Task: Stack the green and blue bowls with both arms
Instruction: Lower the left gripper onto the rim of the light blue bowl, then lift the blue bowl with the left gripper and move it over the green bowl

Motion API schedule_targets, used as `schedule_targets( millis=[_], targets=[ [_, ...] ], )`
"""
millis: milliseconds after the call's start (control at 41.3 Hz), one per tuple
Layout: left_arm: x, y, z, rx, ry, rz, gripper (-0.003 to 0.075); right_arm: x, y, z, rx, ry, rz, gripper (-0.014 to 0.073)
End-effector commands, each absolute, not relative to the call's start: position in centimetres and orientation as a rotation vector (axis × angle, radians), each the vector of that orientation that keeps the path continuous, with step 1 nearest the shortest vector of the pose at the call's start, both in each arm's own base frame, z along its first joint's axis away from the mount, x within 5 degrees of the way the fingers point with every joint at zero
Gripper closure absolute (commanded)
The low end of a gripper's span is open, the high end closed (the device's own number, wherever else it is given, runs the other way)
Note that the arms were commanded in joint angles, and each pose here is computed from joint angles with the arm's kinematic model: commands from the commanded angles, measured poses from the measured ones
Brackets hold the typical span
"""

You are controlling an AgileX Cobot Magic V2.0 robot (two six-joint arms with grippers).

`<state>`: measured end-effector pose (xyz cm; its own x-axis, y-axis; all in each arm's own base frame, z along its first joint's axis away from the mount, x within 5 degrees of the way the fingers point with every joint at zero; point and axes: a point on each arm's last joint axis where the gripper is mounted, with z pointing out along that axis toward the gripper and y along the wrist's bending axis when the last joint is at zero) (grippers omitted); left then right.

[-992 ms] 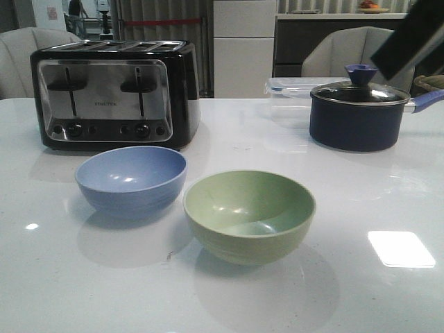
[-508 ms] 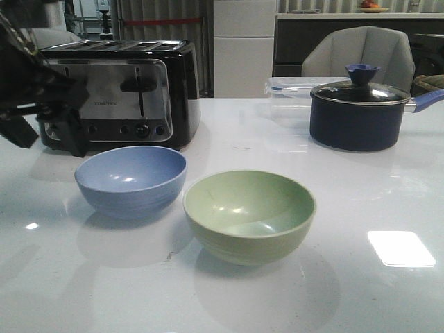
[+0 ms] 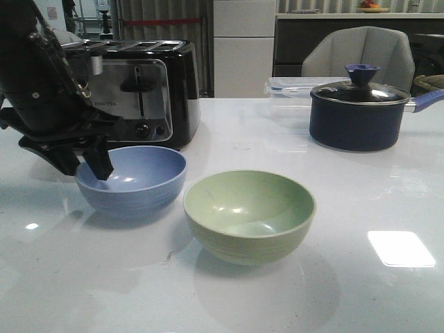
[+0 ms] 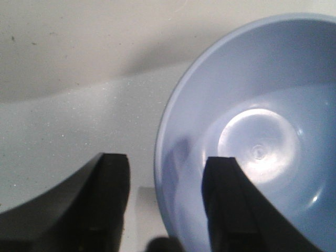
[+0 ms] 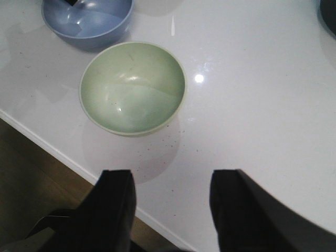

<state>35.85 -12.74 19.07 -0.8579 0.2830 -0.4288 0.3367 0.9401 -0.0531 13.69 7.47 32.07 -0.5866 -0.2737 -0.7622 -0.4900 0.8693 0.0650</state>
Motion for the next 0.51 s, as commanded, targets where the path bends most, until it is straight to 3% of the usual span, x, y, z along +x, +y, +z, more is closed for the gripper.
schedule_targets(
  millis=[0, 169, 339, 484],
  targets=[
    [36.3, -13.2, 21.9, 0.424, 2.551, -0.207, 0.0488, 14.0, 7.6, 33.5, -0.537, 2.134, 0.346, 0.0148],
    [36.3, -13.2, 21.9, 0.424, 2.551, -0.207, 0.0627, 14.0, 7.6, 33.5, -0.537, 2.134, 0.346, 0.0148],
    [36.3, -13.2, 22.9, 0.427, 2.547, -0.211, 0.0627, 14.0, 7.6, 33.5, -0.537, 2.134, 0.346, 0.0148],
    [36.0, -13.2, 26.3, 0.427, 2.5, -0.227, 0.0627, 14.0, 7.5, 33.5, -0.538, 2.135, 0.345, 0.0148]
  ],
)
